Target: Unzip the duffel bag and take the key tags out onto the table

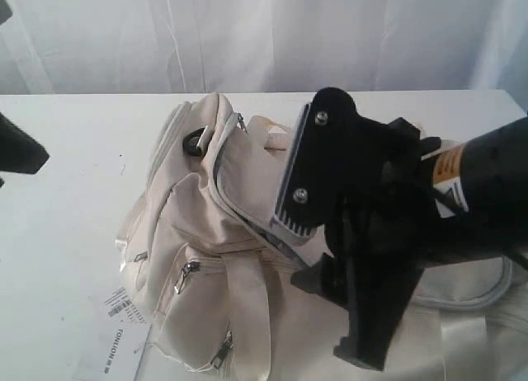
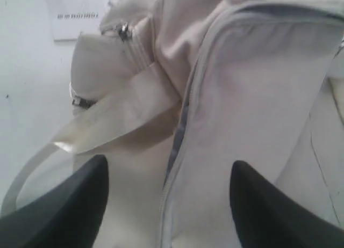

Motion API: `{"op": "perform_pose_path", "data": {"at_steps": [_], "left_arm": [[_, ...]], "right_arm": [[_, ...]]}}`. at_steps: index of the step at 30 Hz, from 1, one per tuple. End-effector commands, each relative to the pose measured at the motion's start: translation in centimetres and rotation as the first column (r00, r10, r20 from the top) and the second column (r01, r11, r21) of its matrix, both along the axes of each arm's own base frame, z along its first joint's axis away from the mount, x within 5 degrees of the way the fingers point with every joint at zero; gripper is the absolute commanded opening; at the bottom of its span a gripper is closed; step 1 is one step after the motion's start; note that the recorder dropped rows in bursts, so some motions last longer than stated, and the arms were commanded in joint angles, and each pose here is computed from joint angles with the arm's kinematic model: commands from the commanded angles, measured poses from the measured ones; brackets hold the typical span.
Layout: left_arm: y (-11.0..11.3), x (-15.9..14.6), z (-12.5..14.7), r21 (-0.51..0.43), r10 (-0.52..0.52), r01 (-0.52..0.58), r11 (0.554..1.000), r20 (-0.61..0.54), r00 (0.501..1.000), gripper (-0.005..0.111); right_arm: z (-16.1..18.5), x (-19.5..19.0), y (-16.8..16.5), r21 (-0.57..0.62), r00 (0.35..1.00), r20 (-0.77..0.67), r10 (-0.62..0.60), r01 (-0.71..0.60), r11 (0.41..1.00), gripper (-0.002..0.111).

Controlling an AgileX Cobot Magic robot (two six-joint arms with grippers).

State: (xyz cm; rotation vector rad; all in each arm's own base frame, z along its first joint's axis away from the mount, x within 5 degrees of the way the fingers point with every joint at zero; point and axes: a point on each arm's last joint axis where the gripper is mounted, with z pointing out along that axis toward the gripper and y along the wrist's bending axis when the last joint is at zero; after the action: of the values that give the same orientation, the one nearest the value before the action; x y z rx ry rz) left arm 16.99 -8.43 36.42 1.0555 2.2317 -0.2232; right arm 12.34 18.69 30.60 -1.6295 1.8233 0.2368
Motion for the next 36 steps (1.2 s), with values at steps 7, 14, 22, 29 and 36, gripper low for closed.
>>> {"op": "perform_pose_path", "data": {"at_steps": [7,14,22,29,36], "left_arm": [[0.2,-1.5,-3.8,-0.119,0.063,-0.058,0.991,0.038,0.997,0.0],[0.2,-1.6,-3.6,-0.139,0.068,-0.06,0.988,0.047,0.997,0.0],[0.2,-1.6,-3.6,-0.139,0.068,-0.06,0.988,0.047,0.997,0.0],[0.2,-1.6,-3.6,-0.139,0.068,-0.06,0.988,0.047,0.997,0.0],[0.2,-1.6,-3.6,-0.139,0.068,-0.06,0.988,0.047,0.997,0.0]], "right_arm": [[-2.3,1.0,0.2,-0.147,0.999,0.035,0.019,-0.013,0.989,0.061],[-4.2,1.6,1.1,-0.218,1.0,-0.013,0.021,-0.023,0.976,0.062],[-4.5,2.5,0.0,-0.389,0.994,0.089,0.069,-0.029,0.921,0.06],[-4.7,3.6,-0.4,-0.408,0.984,0.163,-0.071,0.133,0.903,0.028],[-3.4,5.3,-0.8,-0.299,0.906,0.353,-0.235,0.347,0.889,0.0]]}}
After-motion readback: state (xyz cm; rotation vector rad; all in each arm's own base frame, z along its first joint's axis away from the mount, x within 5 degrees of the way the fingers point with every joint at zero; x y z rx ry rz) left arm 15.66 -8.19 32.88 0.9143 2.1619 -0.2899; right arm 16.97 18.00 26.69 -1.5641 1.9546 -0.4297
